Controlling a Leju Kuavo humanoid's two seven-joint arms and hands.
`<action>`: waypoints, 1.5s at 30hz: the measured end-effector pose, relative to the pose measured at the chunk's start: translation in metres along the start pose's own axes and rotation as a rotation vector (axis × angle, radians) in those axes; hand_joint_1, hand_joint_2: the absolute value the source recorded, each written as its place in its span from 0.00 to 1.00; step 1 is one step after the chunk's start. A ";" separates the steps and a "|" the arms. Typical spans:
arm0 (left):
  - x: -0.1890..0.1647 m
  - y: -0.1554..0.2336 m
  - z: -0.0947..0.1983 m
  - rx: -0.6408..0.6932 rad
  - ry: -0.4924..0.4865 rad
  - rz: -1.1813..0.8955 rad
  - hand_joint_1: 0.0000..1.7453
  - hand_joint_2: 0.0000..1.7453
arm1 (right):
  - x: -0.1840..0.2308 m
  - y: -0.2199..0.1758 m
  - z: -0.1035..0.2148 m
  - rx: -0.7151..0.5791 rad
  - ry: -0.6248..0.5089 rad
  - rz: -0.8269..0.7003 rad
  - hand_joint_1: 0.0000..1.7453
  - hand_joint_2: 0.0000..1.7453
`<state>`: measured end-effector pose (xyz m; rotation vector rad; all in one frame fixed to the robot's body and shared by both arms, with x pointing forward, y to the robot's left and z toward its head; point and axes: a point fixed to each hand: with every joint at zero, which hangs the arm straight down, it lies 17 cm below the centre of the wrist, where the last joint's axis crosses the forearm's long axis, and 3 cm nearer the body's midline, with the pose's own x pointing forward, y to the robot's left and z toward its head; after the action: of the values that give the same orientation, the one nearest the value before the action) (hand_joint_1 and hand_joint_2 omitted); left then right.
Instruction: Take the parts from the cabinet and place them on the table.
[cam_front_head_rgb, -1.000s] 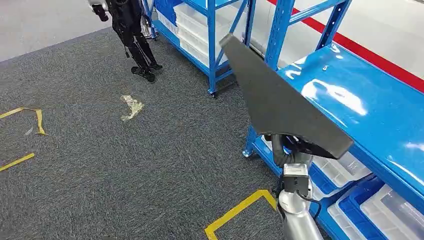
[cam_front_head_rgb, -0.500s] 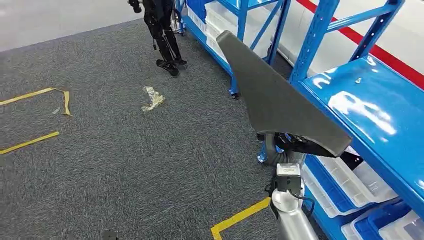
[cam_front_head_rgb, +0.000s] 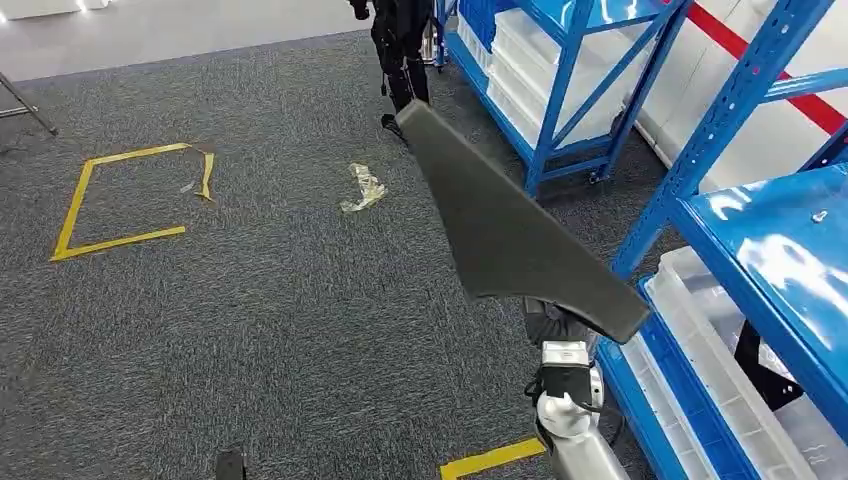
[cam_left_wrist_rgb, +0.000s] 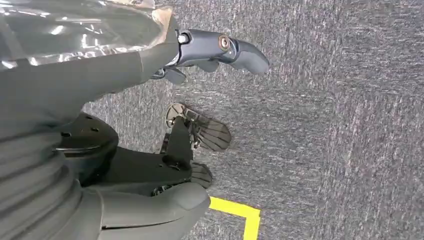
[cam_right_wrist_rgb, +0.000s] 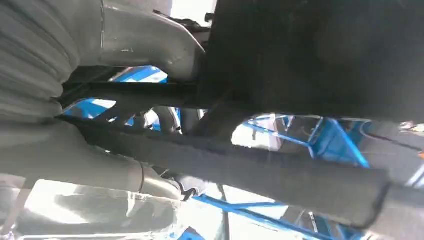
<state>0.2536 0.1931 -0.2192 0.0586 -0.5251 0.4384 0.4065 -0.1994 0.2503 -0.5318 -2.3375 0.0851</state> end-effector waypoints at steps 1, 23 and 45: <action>0.001 0.002 -0.001 0.003 -0.001 -0.001 0.00 1.00 | 0.001 0.001 0.000 0.001 -0.003 -0.002 1.00 1.00; 0.002 -0.002 -0.002 -0.024 0.018 -0.055 0.00 1.00 | 0.005 -0.004 0.000 0.001 -0.019 0.010 1.00 1.00; -0.031 0.042 -0.003 -0.116 0.001 -0.314 0.00 1.00 | -0.008 -0.086 0.062 -0.052 0.074 0.163 1.00 1.00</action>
<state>0.2129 0.2198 -0.2398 0.0290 -0.5285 0.1008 0.3401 -0.2755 0.2179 -0.7383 -2.2268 0.0799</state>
